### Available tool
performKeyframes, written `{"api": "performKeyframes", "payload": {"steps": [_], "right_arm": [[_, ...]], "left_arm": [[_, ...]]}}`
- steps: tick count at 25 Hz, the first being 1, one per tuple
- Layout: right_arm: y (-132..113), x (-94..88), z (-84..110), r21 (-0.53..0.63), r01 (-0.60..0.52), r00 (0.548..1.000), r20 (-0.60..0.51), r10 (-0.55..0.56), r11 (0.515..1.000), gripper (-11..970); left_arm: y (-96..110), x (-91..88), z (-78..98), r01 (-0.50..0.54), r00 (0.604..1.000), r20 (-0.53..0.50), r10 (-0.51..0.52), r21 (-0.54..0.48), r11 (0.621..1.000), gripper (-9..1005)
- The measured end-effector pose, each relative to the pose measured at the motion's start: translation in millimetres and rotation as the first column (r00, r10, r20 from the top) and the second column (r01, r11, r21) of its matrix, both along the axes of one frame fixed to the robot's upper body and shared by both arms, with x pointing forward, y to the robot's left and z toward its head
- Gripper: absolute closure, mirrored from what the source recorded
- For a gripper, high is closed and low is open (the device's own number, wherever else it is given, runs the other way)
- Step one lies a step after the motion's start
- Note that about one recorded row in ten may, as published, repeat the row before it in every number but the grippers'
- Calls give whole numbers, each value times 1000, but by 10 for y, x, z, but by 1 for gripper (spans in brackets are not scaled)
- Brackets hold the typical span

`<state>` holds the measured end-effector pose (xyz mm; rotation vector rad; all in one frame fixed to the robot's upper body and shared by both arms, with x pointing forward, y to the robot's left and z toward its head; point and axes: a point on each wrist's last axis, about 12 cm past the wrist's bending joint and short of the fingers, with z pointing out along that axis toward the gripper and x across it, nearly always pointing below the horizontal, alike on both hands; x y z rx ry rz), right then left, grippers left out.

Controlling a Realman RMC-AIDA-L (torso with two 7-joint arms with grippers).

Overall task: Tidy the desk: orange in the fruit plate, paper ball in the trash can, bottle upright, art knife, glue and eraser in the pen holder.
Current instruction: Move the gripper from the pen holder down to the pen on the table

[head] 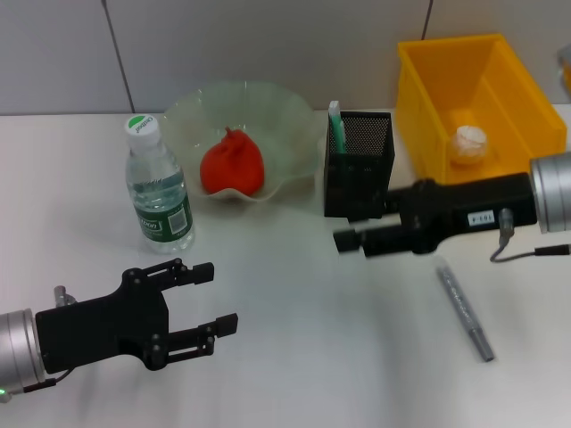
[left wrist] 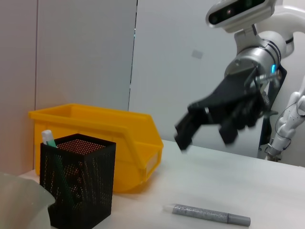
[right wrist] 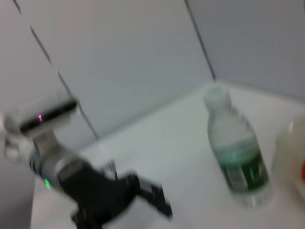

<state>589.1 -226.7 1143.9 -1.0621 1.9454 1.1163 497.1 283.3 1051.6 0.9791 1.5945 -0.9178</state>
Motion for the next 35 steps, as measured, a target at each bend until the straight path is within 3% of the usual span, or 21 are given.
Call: {"api": "performKeyframes", "payload": {"steps": [11, 21, 24, 25, 32, 34, 35], "right_arm": [[3, 56, 18, -123, -14, 999, -51, 8, 992, 324], [108, 189, 306, -369, 10, 954, -275, -119, 930, 324], [172, 247, 406, -462, 16, 925, -330, -188, 887, 324], [216, 282, 461, -528, 17, 913, -339, -229, 849, 324], [361, 344, 572, -655, 41, 892, -316, -323, 755, 323], [413, 349, 572, -700, 44, 889, -299, -348, 713, 323], [464, 354, 567, -747, 52, 885, -273, -377, 663, 323]], "left_arm": [[-10, -5, -2, 6, 1000, -2, -6, -2, 1000, 244], [-57, -2, 65, 84, 996, 21, -84, -7, 996, 244], [-68, 4, 71, 96, 995, 24, -96, 0, 995, 244], [-74, 3, 69, 99, 995, 24, -99, 1, 995, 244], [-81, 1, 67, 101, 995, 27, -101, 1, 995, 244], [-81, 0, 67, 101, 994, 27, -101, 1, 995, 244], [-81, 0, 67, 102, 994, 27, -102, 1, 995, 243]]}}
